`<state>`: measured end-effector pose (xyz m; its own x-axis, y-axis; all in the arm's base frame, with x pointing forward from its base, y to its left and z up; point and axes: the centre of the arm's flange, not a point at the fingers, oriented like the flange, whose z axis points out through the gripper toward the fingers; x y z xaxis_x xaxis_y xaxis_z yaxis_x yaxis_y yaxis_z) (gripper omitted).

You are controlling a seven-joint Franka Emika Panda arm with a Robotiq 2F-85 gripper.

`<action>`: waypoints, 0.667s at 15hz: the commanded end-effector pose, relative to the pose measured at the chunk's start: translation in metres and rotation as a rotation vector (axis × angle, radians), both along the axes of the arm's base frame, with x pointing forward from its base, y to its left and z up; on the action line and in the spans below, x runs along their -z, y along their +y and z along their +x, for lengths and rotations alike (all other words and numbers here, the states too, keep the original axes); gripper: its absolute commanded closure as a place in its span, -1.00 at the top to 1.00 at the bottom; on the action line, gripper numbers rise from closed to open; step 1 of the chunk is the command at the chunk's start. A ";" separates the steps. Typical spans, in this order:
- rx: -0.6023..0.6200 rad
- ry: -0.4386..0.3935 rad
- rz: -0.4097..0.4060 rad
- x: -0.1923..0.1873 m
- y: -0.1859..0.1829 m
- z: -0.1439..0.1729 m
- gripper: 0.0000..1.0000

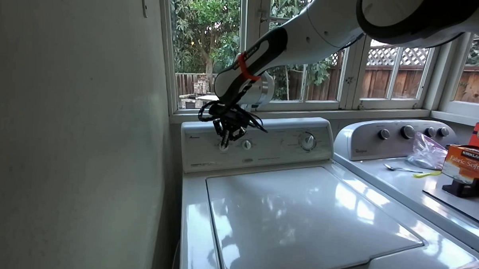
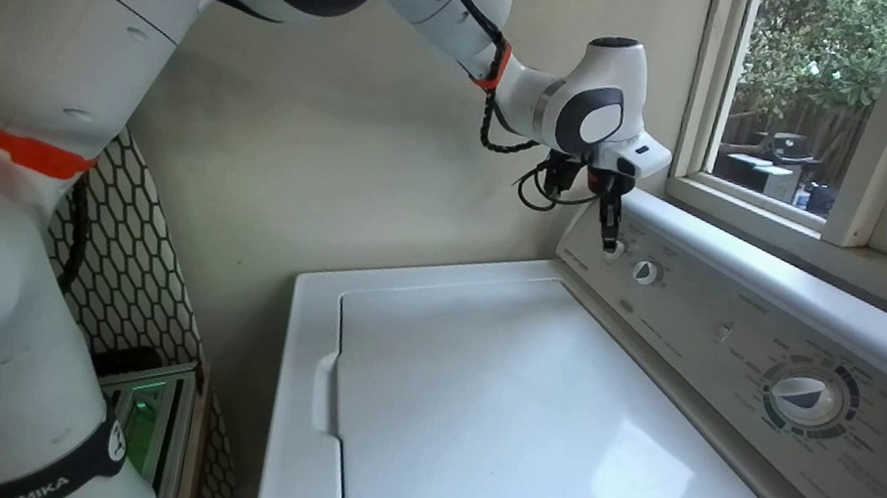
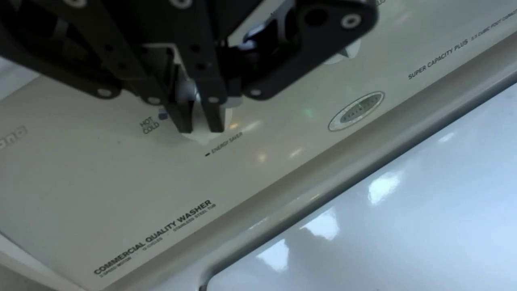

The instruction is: Turn the first left switch to the left

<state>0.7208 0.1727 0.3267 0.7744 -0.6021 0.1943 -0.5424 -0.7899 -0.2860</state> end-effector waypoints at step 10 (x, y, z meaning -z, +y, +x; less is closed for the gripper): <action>0.072 0.102 0.138 0.000 0.011 -0.012 0.69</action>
